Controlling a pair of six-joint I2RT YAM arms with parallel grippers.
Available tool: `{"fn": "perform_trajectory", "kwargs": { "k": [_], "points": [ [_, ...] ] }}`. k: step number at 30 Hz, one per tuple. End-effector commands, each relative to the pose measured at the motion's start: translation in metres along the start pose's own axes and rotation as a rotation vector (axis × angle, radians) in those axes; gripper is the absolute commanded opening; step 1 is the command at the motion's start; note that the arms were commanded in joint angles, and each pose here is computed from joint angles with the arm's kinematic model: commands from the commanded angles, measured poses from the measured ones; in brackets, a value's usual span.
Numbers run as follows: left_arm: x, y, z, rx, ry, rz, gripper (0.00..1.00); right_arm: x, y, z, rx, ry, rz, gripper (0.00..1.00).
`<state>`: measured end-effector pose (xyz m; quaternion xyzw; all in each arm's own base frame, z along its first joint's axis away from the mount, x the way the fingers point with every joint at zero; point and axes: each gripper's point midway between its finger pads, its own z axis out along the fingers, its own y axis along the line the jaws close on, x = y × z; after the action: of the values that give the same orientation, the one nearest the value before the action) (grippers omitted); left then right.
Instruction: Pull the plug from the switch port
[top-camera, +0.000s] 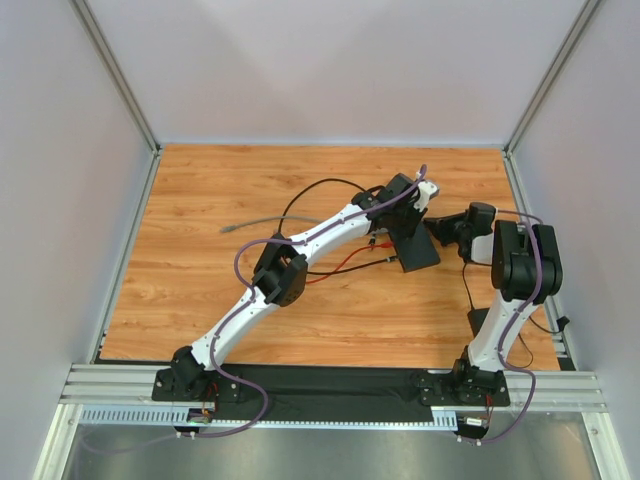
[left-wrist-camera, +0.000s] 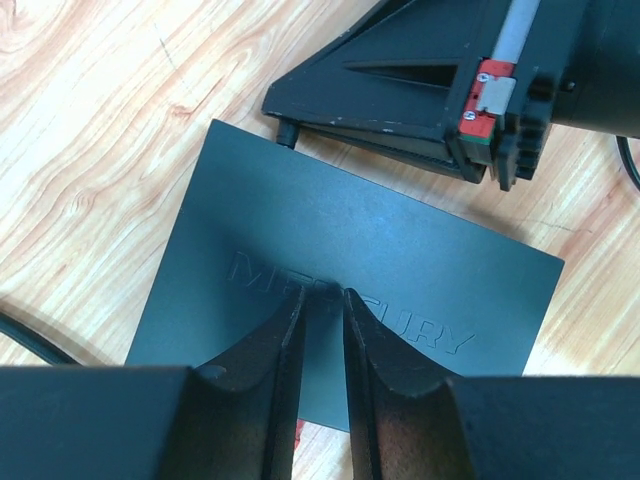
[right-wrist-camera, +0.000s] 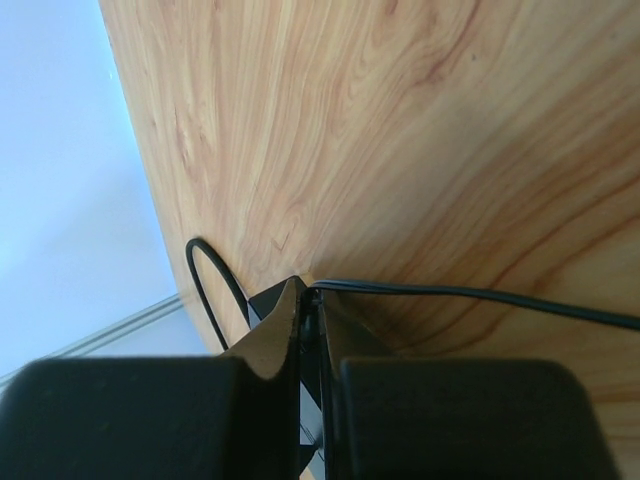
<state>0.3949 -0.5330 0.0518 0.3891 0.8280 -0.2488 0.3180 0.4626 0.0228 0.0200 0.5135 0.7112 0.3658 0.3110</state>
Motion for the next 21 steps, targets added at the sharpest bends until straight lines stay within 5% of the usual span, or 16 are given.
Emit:
{"fn": "perform_trajectory", "kwargs": {
  "k": [1, 21],
  "points": [
    [0.060, 0.002, 0.017, -0.006, 0.172, -0.044, 0.29, -0.034, 0.010, 0.005, 0.039, -0.155, -0.022, 0.00],
    [0.059, 0.002, 0.018, -0.007, 0.169, -0.035, 0.28, -0.047, 0.033, -0.003, 0.000, -0.183, -0.146, 0.00]
  ]
}}
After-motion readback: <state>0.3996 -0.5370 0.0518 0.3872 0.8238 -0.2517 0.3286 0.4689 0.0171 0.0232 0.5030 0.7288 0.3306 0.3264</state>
